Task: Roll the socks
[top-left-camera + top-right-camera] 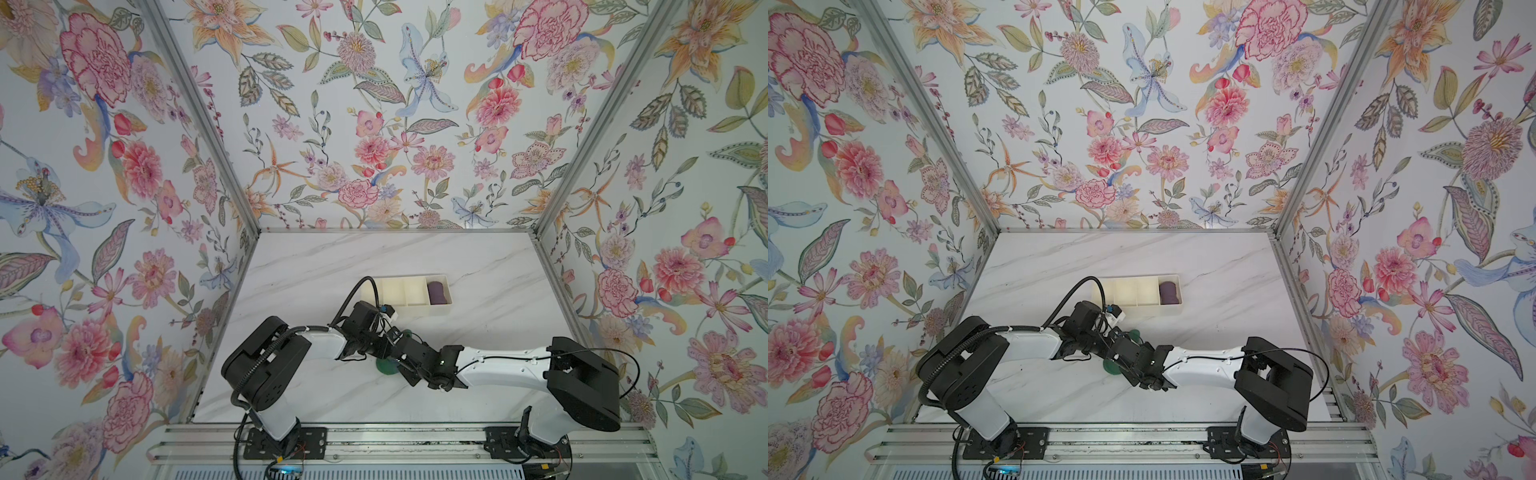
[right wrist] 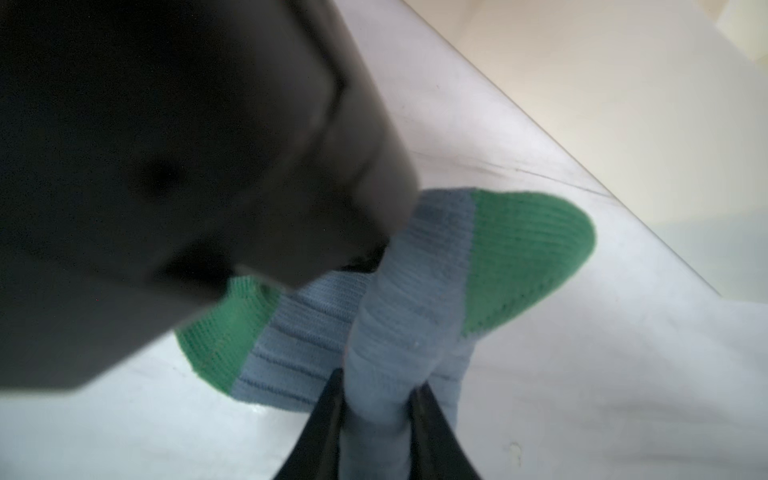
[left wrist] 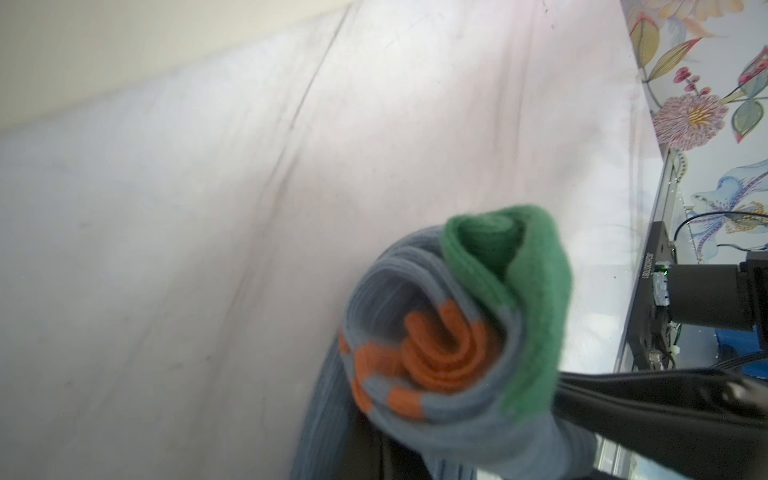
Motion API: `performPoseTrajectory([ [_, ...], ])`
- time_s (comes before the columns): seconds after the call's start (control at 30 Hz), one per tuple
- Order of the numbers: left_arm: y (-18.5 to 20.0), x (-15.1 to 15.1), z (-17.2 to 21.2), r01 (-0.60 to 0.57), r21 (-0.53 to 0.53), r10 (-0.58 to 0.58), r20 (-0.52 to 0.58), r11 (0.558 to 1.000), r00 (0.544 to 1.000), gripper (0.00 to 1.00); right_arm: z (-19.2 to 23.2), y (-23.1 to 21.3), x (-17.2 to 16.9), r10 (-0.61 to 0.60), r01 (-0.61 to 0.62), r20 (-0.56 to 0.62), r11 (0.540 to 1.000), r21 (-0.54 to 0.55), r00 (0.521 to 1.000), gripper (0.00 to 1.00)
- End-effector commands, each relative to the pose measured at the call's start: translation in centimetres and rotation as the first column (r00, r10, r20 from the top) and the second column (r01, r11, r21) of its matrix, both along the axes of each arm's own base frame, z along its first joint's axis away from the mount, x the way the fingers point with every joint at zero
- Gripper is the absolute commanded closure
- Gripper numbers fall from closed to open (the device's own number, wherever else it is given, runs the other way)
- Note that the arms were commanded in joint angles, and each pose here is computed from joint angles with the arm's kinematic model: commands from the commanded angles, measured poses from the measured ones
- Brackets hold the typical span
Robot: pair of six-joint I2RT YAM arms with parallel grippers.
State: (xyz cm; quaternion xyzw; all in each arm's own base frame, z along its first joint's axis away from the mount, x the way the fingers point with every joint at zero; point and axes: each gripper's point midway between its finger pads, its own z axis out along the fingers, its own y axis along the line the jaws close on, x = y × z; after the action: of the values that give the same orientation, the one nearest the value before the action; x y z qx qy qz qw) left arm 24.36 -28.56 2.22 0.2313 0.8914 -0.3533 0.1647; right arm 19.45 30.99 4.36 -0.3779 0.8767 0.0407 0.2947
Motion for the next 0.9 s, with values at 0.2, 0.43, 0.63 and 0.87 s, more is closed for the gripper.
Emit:
performPoseTrajectory([
  [0.2, 2.4, 1.3, 0.8, -0.039, 0.063, 0.036, 0.051, 0.997, 0.998, 0.96, -2.4, -0.6, -1.3, 0.048, -0.056, -0.091, 0.994, -0.089, 0.995, 0.76],
  [0.43, 4.2, 2.1, 2.3, -0.092, 0.058, 0.086, 0.089, 0.994, 0.992, 0.99, -3.1, -0.2, -1.6, 0.061, -0.073, -0.125, 0.993, -0.096, 0.990, 0.75],
  [0.63, 4.0, 2.2, 3.6, -0.098, -0.001, 0.098, 0.103, 0.995, 0.990, 1.00, -3.8, 0.2, -1.9, 0.072, -0.091, -0.150, 0.989, -0.120, 0.986, 0.75],
  [0.87, 4.0, 1.4, 3.8, -0.089, -0.027, 0.091, 0.092, 0.996, 0.992, 1.00, -4.6, 0.5, -2.4, 0.065, -0.089, -0.215, 0.991, -0.103, 0.974, 0.74],
])
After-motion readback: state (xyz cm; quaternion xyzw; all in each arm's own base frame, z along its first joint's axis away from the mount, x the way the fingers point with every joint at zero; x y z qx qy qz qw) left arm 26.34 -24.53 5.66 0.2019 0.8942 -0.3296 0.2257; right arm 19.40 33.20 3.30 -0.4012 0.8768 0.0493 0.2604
